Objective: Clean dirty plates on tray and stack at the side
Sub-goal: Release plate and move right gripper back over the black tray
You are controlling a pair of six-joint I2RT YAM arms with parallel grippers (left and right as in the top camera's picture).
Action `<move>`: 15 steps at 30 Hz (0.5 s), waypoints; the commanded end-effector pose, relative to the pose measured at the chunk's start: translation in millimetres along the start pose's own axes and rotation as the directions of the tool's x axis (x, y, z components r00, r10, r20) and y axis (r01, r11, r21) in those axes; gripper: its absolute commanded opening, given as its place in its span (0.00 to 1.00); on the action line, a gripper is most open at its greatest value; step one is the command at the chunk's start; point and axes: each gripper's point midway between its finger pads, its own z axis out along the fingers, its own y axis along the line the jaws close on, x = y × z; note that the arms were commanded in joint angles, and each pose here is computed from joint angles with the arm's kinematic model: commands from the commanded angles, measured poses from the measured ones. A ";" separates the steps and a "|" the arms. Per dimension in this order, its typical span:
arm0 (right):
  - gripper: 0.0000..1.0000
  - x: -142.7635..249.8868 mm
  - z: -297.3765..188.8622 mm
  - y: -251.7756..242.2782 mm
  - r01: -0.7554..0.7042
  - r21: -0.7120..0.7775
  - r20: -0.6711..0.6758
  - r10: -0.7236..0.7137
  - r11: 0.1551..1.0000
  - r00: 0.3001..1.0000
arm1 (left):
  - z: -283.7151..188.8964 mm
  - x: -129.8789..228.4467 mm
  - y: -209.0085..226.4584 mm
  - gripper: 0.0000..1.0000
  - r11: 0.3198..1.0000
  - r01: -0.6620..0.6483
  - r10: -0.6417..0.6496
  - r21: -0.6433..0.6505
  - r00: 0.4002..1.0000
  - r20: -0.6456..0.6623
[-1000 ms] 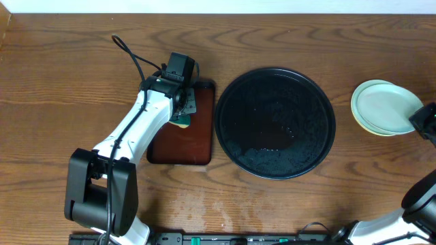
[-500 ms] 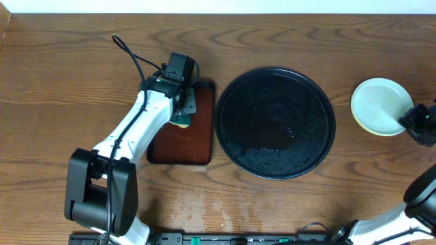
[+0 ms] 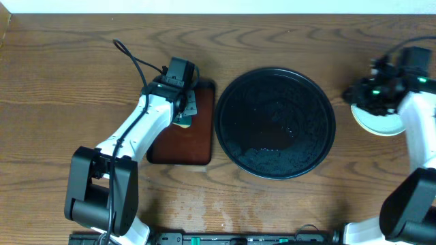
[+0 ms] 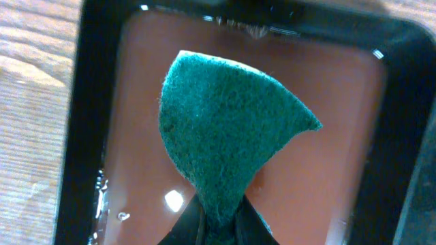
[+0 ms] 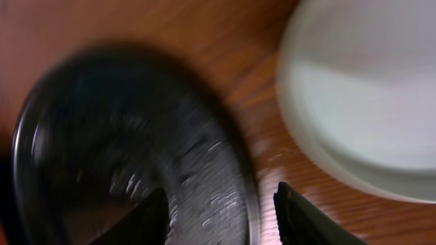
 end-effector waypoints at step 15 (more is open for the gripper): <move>0.65 58.8 35.2 92.4 0.377 0.026 -0.122 -0.371 0.926 0.920 | 14.4 7.3 3.0 0.08 1.000 -0.001 0.001 0.003 0.999 0.032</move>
